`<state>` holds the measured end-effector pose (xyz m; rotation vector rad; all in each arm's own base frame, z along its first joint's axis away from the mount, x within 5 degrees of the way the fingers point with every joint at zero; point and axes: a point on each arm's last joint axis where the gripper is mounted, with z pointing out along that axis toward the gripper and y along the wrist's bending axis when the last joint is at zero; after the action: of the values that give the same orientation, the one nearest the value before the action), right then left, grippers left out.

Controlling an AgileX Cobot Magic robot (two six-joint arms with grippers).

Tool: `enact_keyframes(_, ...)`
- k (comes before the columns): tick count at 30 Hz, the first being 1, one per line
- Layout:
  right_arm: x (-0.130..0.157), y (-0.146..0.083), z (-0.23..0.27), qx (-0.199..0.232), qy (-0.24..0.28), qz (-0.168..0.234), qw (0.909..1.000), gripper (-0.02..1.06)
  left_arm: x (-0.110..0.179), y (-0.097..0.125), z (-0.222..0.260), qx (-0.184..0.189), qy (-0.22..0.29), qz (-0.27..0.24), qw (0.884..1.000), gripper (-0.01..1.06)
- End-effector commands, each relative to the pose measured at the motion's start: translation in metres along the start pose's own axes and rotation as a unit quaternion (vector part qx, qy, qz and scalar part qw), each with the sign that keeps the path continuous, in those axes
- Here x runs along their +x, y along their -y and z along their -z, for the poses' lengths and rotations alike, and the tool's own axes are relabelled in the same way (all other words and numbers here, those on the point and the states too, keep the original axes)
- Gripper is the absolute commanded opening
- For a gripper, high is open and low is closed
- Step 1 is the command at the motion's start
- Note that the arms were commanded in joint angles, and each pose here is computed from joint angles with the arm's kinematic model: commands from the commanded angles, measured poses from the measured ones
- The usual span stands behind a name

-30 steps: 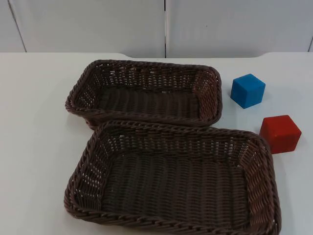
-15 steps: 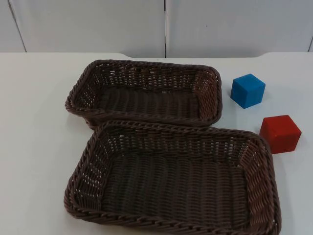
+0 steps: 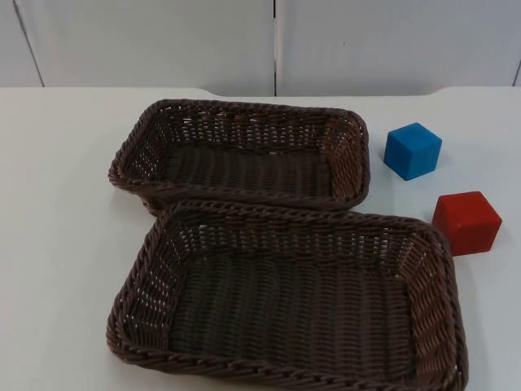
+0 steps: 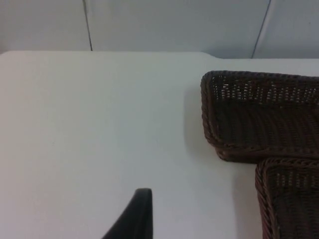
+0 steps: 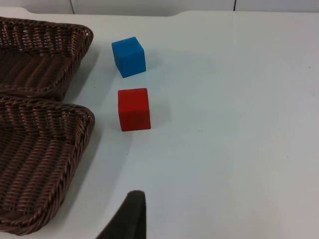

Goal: Pick up one cube with the left hand and place it into the upper basket. Pick up one cube with the right hand and place it into the lower basket.

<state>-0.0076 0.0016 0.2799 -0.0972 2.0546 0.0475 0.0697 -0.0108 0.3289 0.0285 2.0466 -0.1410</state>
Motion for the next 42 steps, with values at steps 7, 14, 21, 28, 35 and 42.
enact_keyframes(7,0.0,0.0,0.0,0.001,0.005,-0.001,1.0,1.05,-0.021,0.0,-0.019,0.014,-0.023,-0.013,1.0,1.05)
enact_keyframes(14,0.0,0.0,0.0,0.0,0.005,-0.002,1.0,1.05,-0.03,0.0,-0.048,0.04,-0.042,-0.022,0.998,1.05)
enact_keyframes(21,0.0,0.0,0.0,0.0,0.005,-0.002,1.0,1.05,-0.043,0.0,-0.079,0.069,-0.06,-0.023,0.996,1.05)
enact_keyframes(28,0.0,0.0,0.0,0.0,0.005,-0.002,1.0,1.05,-0.07,-0.002,-0.105,0.076,-0.068,-0.038,0.994,1.05)
enact_keyframes(35,0.0,0.0,0.0,0.0,0.005,-0.002,1.0,1.05,-0.091,-0.006,-0.125,0.075,-0.065,-0.041,0.994,1.05)
enact_keyframes(42,0.0,0.0,0.0,0.0,0.005,-0.002,1.0,1.05,-0.115,-0.008,-0.151,0.08,-0.068,-0.046,0.993,1.05)
